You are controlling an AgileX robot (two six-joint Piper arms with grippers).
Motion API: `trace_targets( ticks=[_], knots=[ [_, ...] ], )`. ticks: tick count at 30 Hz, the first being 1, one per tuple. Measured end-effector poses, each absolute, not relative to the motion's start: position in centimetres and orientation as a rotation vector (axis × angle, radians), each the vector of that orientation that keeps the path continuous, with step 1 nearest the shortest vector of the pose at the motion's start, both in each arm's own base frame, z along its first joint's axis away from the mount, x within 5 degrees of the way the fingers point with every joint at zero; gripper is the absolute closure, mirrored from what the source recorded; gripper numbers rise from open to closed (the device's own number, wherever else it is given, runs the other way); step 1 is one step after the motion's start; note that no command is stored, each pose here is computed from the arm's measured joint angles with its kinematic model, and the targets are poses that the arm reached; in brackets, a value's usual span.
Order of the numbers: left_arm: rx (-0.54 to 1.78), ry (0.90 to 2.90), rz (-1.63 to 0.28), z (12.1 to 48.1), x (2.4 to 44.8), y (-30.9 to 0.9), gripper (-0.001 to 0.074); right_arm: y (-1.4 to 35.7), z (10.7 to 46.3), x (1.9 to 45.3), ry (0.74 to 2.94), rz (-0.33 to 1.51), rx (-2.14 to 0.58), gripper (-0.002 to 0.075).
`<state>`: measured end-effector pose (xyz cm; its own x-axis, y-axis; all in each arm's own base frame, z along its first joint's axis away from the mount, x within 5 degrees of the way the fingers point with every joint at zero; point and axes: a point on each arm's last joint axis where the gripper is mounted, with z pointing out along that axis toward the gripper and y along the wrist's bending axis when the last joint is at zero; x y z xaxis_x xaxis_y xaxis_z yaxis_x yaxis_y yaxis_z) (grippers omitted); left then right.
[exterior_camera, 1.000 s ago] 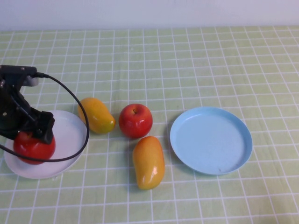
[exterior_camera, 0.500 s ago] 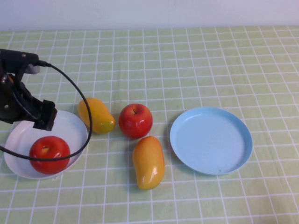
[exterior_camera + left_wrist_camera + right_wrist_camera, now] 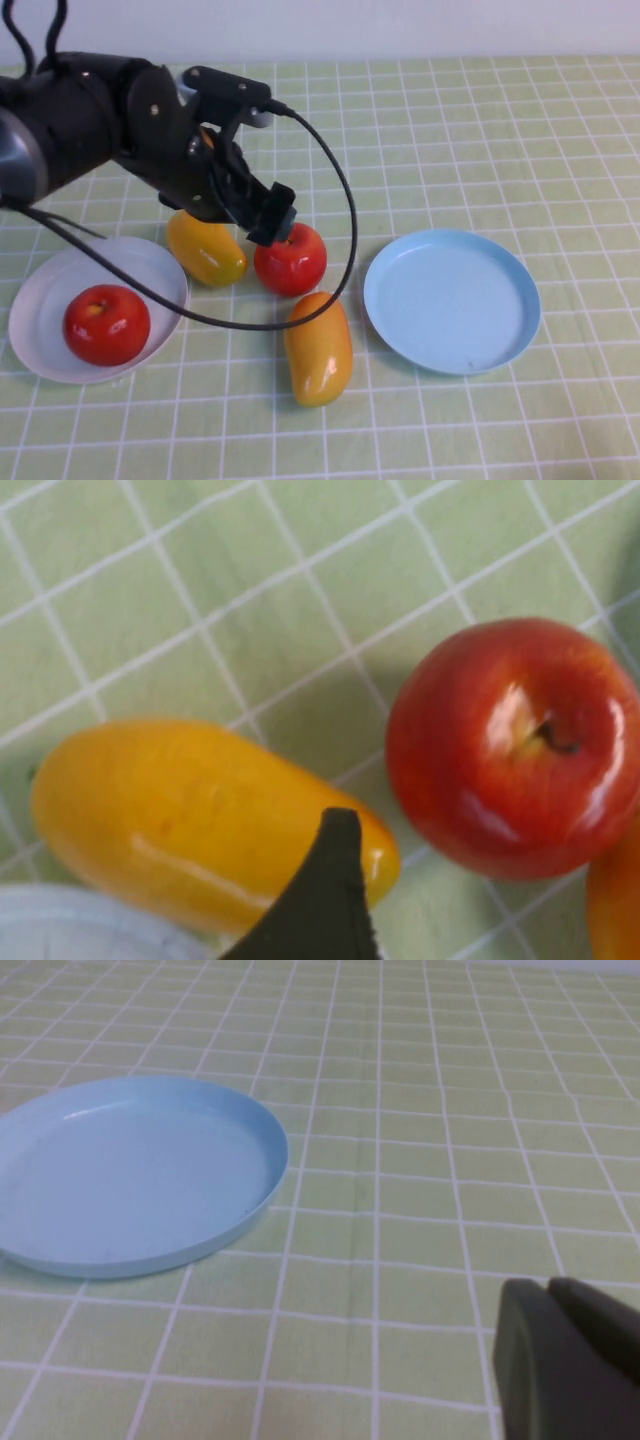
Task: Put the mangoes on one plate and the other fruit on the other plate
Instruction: Put one type of fruit in the left plate
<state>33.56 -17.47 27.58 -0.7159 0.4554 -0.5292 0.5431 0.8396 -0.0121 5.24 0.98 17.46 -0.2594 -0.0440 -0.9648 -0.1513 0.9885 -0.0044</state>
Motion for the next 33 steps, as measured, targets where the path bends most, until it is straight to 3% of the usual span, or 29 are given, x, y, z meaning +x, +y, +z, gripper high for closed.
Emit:
trace_targets(
  ticks=[10,33],
  knots=[
    [0.947,2.456,-0.238,25.3,35.2,-21.9,0.0066,1.0,17.5,5.2,1.833,0.103,-0.143,0.0741],
    [1.007,2.456,-0.168,22.5,36.5,-22.3,0.0066,1.0,17.5,5.2,1.833,0.103,-0.143,0.0741]
  ],
)
